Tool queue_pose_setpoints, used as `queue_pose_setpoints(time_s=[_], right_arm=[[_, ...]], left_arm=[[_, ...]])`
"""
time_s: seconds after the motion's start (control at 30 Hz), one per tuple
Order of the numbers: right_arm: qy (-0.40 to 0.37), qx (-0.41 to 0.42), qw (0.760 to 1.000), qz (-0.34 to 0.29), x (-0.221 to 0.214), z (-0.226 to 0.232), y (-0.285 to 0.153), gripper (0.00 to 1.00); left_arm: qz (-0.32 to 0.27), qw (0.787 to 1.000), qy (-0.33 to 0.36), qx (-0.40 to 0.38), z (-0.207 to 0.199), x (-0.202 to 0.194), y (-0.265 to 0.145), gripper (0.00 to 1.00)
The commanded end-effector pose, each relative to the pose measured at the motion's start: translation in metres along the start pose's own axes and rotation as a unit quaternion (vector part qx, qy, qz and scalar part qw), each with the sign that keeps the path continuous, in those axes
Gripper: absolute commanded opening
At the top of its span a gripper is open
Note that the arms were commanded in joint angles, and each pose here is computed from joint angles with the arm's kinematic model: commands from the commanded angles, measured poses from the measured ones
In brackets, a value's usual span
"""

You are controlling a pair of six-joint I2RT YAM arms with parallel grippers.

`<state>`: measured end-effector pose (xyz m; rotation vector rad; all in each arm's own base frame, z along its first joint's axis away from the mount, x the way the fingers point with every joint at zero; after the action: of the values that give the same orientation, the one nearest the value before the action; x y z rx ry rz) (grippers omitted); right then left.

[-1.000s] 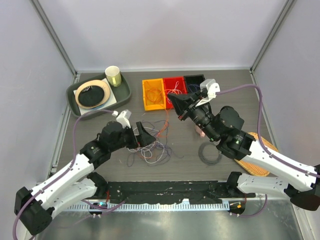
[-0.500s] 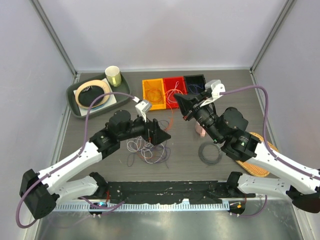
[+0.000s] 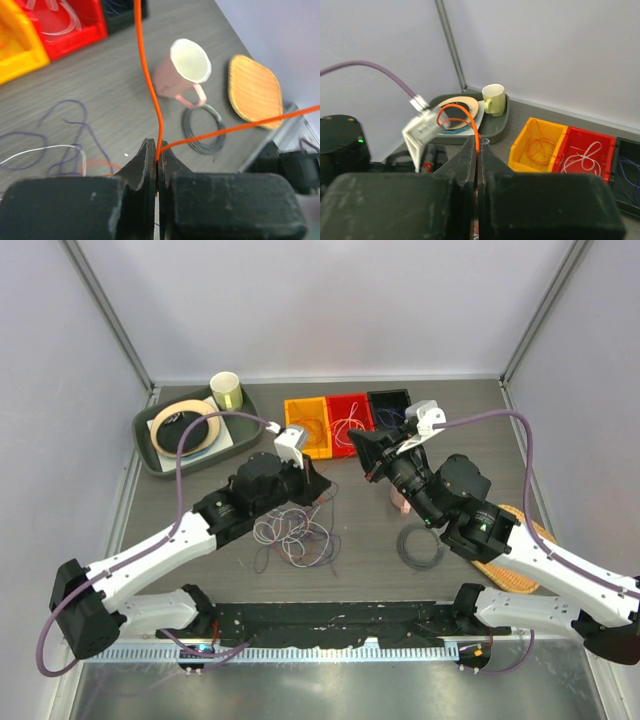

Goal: Untangle the cables
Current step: Untie the cable.

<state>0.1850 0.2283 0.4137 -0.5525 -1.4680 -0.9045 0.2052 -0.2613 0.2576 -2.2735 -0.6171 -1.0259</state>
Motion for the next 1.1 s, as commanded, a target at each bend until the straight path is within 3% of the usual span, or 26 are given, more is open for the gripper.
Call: queue_pose_setpoints(time_s=[0.0,0.07,0.17,0.2,0.3,0.47,0.5,0.63,0.77,1.07], right_arm=[[-0.014,-0.090,0.996,-0.027,0.019,-0.025,-0.008,0.02],[-0.033,-0.146,0.989,-0.014,0.012,-0.039,-0.011,0.08],[-0.082,-0.159,0.984,0.010,-0.004,-0.044,-0.011,0.32],[-0.088,-0.157,0.984,0.014,-0.009,-0.044,-0.011,0.56],[-0.095,-0.136,0.986,0.010,-0.010,-0.042,-0.014,0.97],[-0.165,0.032,0.985,-0.029,-0.014,-0.015,-0.023,1.00],[-0.177,0.106,0.978,-0.040,-0.020,0.001,-0.026,1.00],[-0.231,0.273,0.931,-0.076,-0.034,0.034,-0.041,1.00],[-0.197,0.293,0.930,-0.101,-0.040,0.047,-0.032,1.00],[-0.103,0.134,0.985,0.026,-0.098,0.042,0.041,0.97]], left_arm=[[-0.131,0.980,-0.059,0.135,0.005,0.061,-0.034,0.00],[-0.135,0.972,-0.057,0.182,0.009,0.070,-0.046,0.00],[-0.156,0.968,-0.059,0.189,-0.009,0.104,-0.061,0.00],[-0.180,0.965,-0.065,0.178,-0.024,0.127,-0.073,0.00],[-0.185,0.957,-0.070,0.212,-0.032,0.150,-0.087,0.00],[-0.187,0.951,-0.078,0.233,-0.045,0.173,-0.086,0.00],[-0.189,0.951,-0.081,0.229,-0.050,0.179,-0.091,0.00],[-0.178,0.958,-0.084,0.207,-0.062,0.189,-0.082,0.00],[-0.200,0.965,-0.082,0.148,-0.093,0.221,-0.103,0.00],[-0.202,0.969,-0.073,0.118,-0.098,0.219,-0.116,0.00]])
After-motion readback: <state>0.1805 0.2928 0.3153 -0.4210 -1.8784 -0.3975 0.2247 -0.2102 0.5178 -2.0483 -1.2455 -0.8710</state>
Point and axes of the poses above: each gripper's point midway between its finger pads, its own y axis out along the fingers, its own z axis along the line the jaws close on, x = y × z, the point moved 6 cm from there along -y, back along the fingers, and after that the axes turned 8 degrees about -y, right-handed, at the moved point
